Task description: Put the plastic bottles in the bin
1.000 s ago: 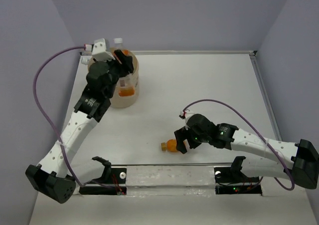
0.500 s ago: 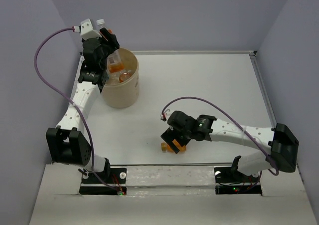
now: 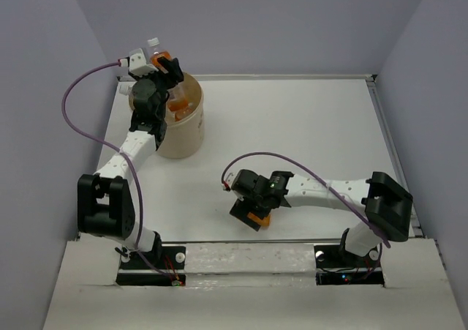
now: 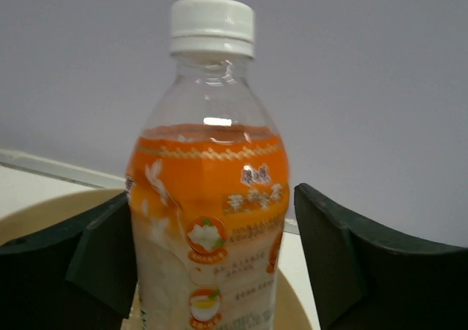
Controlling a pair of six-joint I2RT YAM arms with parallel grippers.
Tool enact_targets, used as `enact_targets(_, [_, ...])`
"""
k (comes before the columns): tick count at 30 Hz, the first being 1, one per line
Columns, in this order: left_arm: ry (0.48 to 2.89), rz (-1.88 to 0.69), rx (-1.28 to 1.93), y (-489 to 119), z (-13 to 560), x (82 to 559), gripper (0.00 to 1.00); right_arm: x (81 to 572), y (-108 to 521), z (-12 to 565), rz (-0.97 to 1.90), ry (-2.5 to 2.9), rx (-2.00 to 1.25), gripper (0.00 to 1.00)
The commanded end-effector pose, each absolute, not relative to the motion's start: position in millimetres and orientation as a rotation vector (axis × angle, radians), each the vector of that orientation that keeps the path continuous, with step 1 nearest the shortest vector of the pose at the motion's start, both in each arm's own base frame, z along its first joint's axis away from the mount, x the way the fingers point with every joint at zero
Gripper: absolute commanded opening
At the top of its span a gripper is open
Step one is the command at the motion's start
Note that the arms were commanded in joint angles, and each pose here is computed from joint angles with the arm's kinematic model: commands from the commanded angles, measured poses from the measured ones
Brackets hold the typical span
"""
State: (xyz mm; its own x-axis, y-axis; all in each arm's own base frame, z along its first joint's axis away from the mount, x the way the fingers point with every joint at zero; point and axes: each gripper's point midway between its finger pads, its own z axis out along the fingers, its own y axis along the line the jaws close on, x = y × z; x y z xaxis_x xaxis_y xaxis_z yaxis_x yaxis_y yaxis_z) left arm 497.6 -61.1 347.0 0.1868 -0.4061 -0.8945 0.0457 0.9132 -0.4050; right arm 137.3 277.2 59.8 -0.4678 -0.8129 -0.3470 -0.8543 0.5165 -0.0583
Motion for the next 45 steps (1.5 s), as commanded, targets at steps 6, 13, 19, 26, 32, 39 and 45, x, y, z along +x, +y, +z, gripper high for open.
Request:
enact_targets(6, [1.312, -0.261, -0.313, -65.5, 336.2, 485.4, 0.99, 140.6, 297.0, 49.6, 0.217, 2.382, -1.462, 0.97])
enact_targets(13, [1.204, -0.295, -0.296, -61.3, 402.8, 452.3, 0.99, 142.1, 314.5, 42.1, 0.290, 2.351, -1.462, 0.74])
enact_targets(19, [1.170, -0.265, -0.313, -48.6, 428.6, 423.6, 0.99, 150.9, 321.2, 56.7, 0.308, 2.301, -1.386, 0.45])
enact_targets(26, [1.122, -0.295, -0.312, -41.0, 468.2, 377.9, 0.99, 179.9, 353.7, 151.6, 0.413, 2.072, -1.203, 0.39])
enact_targets(32, [1.102, -0.422, -0.340, -38.5, 496.5, 309.7, 0.99, 215.7, 415.3, 272.0, 0.576, 1.795, -0.980, 0.36])
enact_targets(39, [1.244, -0.421, -0.368, -27.9, 417.8, 247.9, 0.99, 270.5, 483.4, 377.0, 0.595, 1.473, -0.755, 0.35])
enact_targets(45, [1.198, -0.306, -0.517, 17.2, 384.5, 182.4, 0.99, 342.0, 528.1, 410.6, 0.574, 1.329, -0.615, 0.35])
